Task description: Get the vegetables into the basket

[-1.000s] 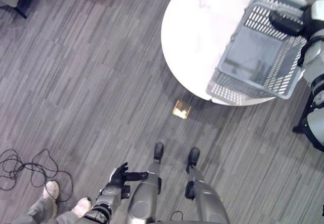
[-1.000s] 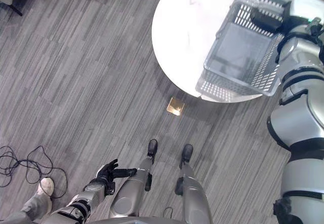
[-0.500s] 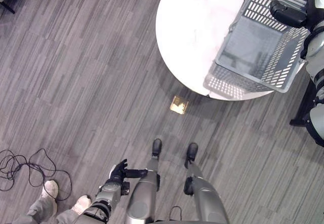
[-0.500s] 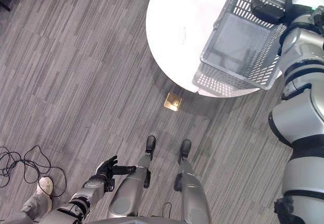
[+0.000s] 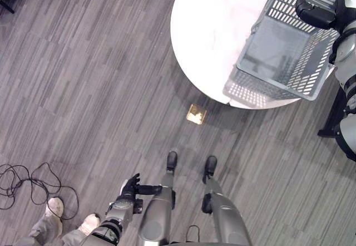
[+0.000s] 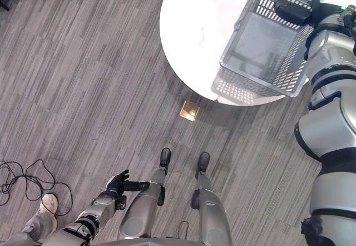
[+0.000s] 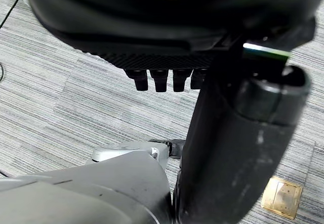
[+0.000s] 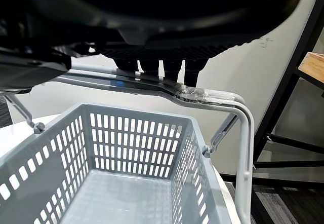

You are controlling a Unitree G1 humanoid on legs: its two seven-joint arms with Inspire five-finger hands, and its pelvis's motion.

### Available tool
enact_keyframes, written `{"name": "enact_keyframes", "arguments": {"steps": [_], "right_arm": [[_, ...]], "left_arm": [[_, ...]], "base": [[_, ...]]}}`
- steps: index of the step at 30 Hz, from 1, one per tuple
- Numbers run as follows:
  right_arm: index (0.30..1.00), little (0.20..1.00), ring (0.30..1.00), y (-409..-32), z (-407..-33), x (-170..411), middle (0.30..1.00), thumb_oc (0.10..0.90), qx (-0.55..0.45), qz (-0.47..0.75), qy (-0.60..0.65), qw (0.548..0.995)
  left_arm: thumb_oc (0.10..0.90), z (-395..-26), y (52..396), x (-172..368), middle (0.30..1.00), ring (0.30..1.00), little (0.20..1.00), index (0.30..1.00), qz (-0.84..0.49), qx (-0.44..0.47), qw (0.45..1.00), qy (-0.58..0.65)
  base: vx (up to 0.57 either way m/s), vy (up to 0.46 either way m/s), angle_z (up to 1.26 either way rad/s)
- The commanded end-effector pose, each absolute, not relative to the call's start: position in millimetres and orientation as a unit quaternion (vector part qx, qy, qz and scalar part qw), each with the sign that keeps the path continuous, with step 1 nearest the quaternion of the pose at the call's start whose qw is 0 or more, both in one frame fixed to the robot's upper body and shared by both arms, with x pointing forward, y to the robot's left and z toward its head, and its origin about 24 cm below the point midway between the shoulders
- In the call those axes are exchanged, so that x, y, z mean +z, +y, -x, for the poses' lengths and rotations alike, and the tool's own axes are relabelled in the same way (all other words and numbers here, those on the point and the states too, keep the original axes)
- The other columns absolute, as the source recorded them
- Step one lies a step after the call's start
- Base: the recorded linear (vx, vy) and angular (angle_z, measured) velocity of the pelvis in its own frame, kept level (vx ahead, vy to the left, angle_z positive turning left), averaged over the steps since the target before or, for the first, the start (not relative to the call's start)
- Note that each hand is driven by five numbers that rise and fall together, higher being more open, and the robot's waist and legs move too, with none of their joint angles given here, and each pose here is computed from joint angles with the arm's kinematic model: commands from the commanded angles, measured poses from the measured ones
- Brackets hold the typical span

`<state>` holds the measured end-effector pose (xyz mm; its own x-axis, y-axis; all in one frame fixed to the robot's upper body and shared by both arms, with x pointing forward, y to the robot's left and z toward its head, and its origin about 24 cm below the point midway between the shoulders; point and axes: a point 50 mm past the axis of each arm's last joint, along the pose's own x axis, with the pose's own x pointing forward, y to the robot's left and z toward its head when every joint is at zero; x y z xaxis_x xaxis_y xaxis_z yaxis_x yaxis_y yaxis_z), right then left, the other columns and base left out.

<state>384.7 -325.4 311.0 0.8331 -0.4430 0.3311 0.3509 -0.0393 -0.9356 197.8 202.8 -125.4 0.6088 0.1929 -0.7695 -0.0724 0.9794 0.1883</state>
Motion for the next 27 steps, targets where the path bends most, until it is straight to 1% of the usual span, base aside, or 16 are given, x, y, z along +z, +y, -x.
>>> {"name": "enact_keyframes", "arguments": {"steps": [1, 5, 10, 13, 16, 17, 18, 22, 23, 24, 27], "right_arm": [[1.0, 1.0, 1.0, -301, -385, 362, 1.0, 0.9, -0.29, 0.658, -0.03, 0.694], [1.0, 1.0, 1.0, -293, -385, 371, 1.0, 0.9, -0.3, 0.644, -0.05, 0.702], [1.0, 1.0, 1.0, -280, -386, 384, 1.0, 0.9, -0.295, 0.663, -0.072, 0.684], [1.0, 1.0, 1.0, -267, -388, 391, 1.0, 0.9, -0.275, 0.711, -0.078, 0.642], [1.0, 1.0, 1.0, -262, -388, 395, 1.0, 0.9, -0.272, 0.715, -0.083, 0.639], [1.0, 1.0, 1.0, -261, -388, 397, 1.0, 0.9, -0.275, 0.707, -0.088, 0.645], [0.3, 0.3, 0.3, -259, -390, 392, 0.3, 0.4, -0.272, 0.699, -0.088, 0.656], [0.3, 0.3, 0.3, -261, -391, 390, 0.3, 0.4, -0.274, 0.699, -0.081, 0.656], [0.467, 0.467, 0.467, -263, -390, 389, 0.467, 0.52, -0.276, 0.698, -0.078, 0.656], [1.0, 1.0, 1.0, -263, -391, 388, 1.0, 0.9, -0.276, 0.697, -0.077, 0.658], [1.0, 1.0, 1.0, -266, -390, 387, 1.0, 0.9, -0.284, 0.699, -0.071, 0.652]], "left_arm": [[0.9, -141, 219, -150, 1.0, 1.0, 1.0, 1.0, -0.123, 0.072, 0.832, 0.536], [0.9, -144, 220, -149, 1.0, 1.0, 1.0, 1.0, -0.128, 0.072, 0.833, 0.534], [0.9, -142, 221, -150, 1.0, 1.0, 1.0, 1.0, -0.121, 0.078, 0.832, 0.536], [0.9, -141, 226, -149, 1.0, 1.0, 1.0, 1.0, -0.112, 0.092, 0.83, 0.538], [0.9, -140, 229, -149, 1.0, 1.0, 1.0, 1.0, -0.114, 0.094, 0.829, 0.539], [0.9, -141, 229, -149, 1.0, 1.0, 1.0, 1.0, -0.115, 0.095, 0.828, 0.54], [0.9, -140, 229, -149, 1.0, 1.0, 1.0, 1.0, -0.114, 0.098, 0.827, 0.541], [0.9, -142, 230, -149, 1.0, 1.0, 1.0, 1.0, -0.113, 0.1, 0.828, 0.54], [0.9, -141, 229, -149, 1.0, 1.0, 1.0, 1.0, -0.112, 0.1, 0.828, 0.54], [0.9, -141, 229, -149, 1.0, 1.0, 1.0, 1.0, -0.111, 0.102, 0.828, 0.54], [0.9, -141, 227, -149, 1.0, 1.0, 1.0, 1.0, -0.106, 0.101, 0.827, 0.542]], "base": [[0.0, 0.0, 0.0], [-0.01, 0.005, 0.0], [0.0, 0.0, 0.0], [0.0, -0.005, 0.01], [-0.01, -0.006, 0.02], [0.0, -0.012, 0.04], [0.01, -0.012, 0.04], [0.0, -0.001, 0.04], [0.0, 0.009, 0.04], [0.0, 0.012, 0.04], [0.0, 0.0, 0.0]]}}
